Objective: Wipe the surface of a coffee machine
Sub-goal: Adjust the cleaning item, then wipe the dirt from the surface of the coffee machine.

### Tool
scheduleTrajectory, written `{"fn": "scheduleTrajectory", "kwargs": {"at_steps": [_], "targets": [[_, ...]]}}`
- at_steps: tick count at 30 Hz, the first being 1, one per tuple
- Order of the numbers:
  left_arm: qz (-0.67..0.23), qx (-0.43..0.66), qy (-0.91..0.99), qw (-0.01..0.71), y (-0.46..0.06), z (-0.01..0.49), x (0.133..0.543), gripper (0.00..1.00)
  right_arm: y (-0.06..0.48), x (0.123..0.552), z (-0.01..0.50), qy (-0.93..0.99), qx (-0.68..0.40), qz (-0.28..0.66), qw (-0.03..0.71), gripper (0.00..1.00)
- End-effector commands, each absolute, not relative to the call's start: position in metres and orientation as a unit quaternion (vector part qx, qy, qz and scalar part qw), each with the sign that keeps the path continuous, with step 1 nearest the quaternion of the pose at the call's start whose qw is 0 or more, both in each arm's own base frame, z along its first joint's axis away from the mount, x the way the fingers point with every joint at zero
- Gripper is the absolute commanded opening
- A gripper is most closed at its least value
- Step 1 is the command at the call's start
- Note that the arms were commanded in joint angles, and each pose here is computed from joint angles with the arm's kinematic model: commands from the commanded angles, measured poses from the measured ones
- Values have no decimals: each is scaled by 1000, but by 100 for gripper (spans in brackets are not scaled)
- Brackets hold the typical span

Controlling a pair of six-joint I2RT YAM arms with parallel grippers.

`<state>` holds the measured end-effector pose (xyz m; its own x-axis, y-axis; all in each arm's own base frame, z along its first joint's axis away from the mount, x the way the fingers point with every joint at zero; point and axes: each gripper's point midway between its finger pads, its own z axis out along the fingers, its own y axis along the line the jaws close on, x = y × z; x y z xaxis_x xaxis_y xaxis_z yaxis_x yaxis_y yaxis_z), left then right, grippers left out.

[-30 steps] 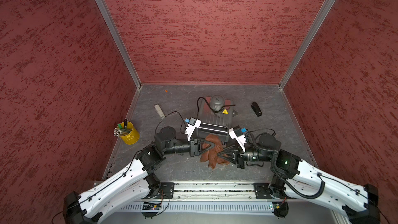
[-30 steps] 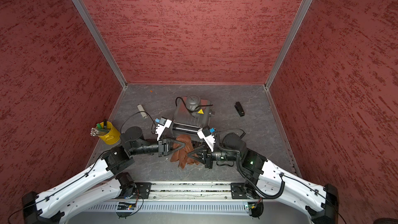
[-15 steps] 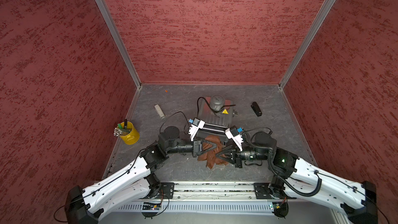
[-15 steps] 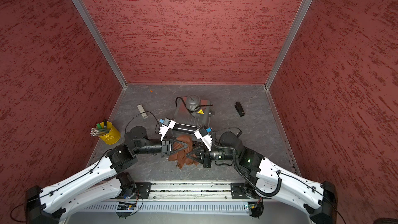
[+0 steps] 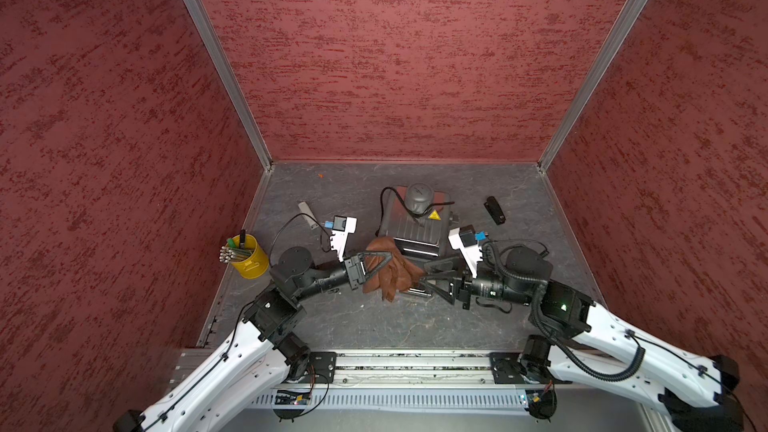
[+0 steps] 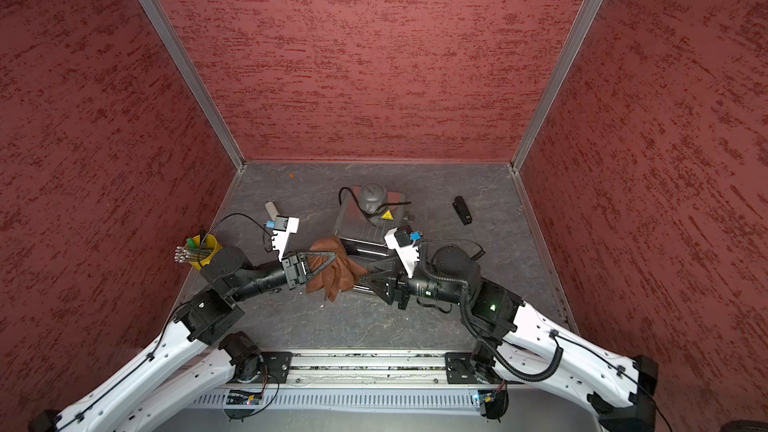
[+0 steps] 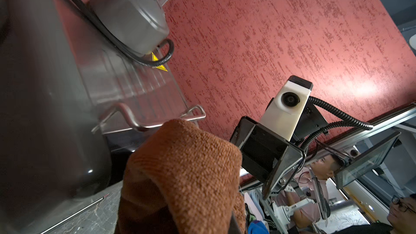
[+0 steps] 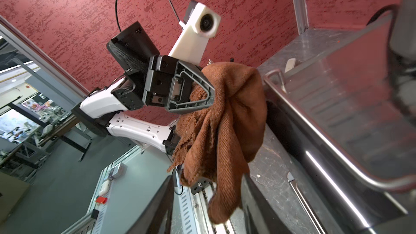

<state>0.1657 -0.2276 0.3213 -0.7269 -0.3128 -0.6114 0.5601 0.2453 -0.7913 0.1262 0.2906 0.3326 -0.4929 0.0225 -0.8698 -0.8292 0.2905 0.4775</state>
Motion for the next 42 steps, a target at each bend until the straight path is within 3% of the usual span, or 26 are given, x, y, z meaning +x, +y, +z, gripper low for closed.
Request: {"fn": "scheduleTrajectory", "kwargs": {"at_steps": [1,7,13,23,31,37,42], "targets": [[-601,75,695,387,-213,344,168,0,284,145,348,697,-280,474,459,50],[-496,13,739,456,-169,361,204,0,276,191,387,716,-238,379,535,54],[-487,-76,767,410,-141,335,273,0,282,244,384,771,-200,296,527,54],[-522,-38,774,356,-161,298,334,0,277,296,393,795,-134,244,539,60],[-537,0,775,333,-179,275,333,0,264,326,354,835,-116,189,504,65],[-562,27,773,293,-205,248,310,0,263,325,342,842,-112,197,491,65],[-543,20,788,290,-198,219,298,0,262,320,327,849,-108,202,476,65]]}}
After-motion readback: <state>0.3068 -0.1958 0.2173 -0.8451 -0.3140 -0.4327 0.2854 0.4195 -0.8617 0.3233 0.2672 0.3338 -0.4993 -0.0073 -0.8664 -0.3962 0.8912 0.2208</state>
